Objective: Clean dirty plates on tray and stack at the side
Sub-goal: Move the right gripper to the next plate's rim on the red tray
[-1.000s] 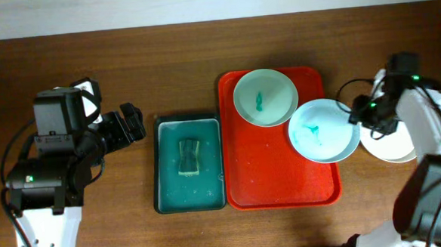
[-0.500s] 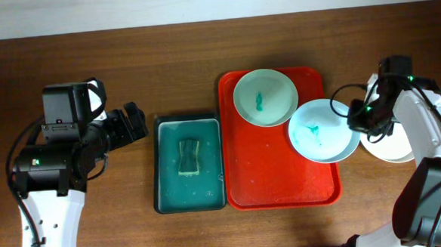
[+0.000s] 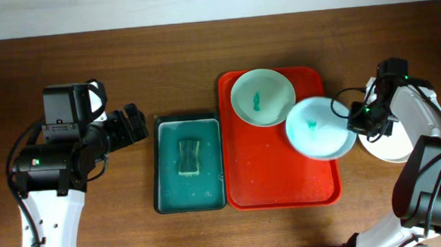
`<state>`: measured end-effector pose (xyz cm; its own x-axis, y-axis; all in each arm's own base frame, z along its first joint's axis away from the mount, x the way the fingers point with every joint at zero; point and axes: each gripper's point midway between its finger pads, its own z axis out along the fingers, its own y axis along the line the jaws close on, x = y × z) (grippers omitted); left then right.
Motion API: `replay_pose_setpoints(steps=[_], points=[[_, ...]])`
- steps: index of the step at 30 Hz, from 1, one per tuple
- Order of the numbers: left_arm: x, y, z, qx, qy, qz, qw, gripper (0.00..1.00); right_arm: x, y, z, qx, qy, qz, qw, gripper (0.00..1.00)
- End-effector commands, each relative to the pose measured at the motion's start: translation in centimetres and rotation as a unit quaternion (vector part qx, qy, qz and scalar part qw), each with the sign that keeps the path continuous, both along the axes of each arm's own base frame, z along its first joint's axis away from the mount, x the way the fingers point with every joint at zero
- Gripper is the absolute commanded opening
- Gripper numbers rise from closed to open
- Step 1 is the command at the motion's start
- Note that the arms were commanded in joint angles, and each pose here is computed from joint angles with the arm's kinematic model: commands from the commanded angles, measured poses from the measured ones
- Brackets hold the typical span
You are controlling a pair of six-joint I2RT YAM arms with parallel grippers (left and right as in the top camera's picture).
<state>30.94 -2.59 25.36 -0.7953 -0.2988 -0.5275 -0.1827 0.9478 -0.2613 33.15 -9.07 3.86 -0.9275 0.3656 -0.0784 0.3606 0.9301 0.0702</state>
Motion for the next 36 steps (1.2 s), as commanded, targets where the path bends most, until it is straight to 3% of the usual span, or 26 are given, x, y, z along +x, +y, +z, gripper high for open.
replay_pose_setpoints(steps=[1,2,3,4,6,10,15,17,19,23,26,30,33,36], points=[[0.2,0.2,0.4,0.007,-0.005,-0.002,1.000,1.00,-0.8,0.1,-0.7,0.001,0.011,-0.006,1.000,0.23],[0.2,0.2,0.4,0.007,-0.005,-0.002,1.000,1.00,-1.1,0.1,-1.1,0.001,0.012,-0.006,1.000,0.40],[0.2,0.2,0.4,0.006,-0.005,-0.002,1.000,1.00,-1.5,0.3,-1.8,0.003,0.017,-0.006,1.000,0.37],[0.1,0.2,0.3,0.007,-0.004,-0.002,1.000,1.00,-1.9,0.5,-2.2,0.005,0.021,-0.006,1.000,0.14],[0.1,0.2,0.3,0.007,-0.003,-0.002,1.000,1.00,-2.2,1.2,-2.1,0.024,0.024,-0.005,0.999,0.04],[0.0,0.2,0.3,0.007,-0.001,-0.002,1.000,1.00,-2.9,2.0,1.5,0.036,0.007,-0.003,0.999,0.04],[-0.1,0.1,0.2,0.005,0.002,-0.003,1.000,1.00,-6.2,6.8,6.7,0.052,0.001,0.053,0.997,0.04],[-0.1,0.1,0.2,0.005,0.003,-0.004,1.000,1.00,-7.3,9.4,6.1,0.067,0.022,0.078,0.994,0.04],[-0.2,0.0,0.1,0.004,0.004,-0.005,1.000,1.00,-9.4,12.3,3.4,0.073,0.068,0.020,0.995,0.04],[-0.5,-2.6,0.2,-0.020,0.000,-0.101,0.995,1.00,-9.8,15.1,-1.0,0.076,0.049,-0.013,0.996,0.04],[-0.8,-4.0,-1.1,-0.009,0.023,-0.141,0.990,1.00,-7.7,15.3,1.1,0.074,-0.005,0.055,0.996,0.26],[-0.6,-7.4,-5.8,0.025,0.101,-0.197,0.975,0.91,-5.8,15.6,7.7,0.057,-0.100,0.174,0.978,0.31],[-0.1,-9.1,-10.1,0.061,0.162,-0.217,0.961,0.78,-6.1,15.5,8.9,0.056,-0.119,0.175,0.976,0.31],[0.1,-10.1,-14.2,0.057,0.227,-0.198,0.952,0.74,-6.6,15.5,8.6,0.057,-0.105,0.175,0.977,0.31]])
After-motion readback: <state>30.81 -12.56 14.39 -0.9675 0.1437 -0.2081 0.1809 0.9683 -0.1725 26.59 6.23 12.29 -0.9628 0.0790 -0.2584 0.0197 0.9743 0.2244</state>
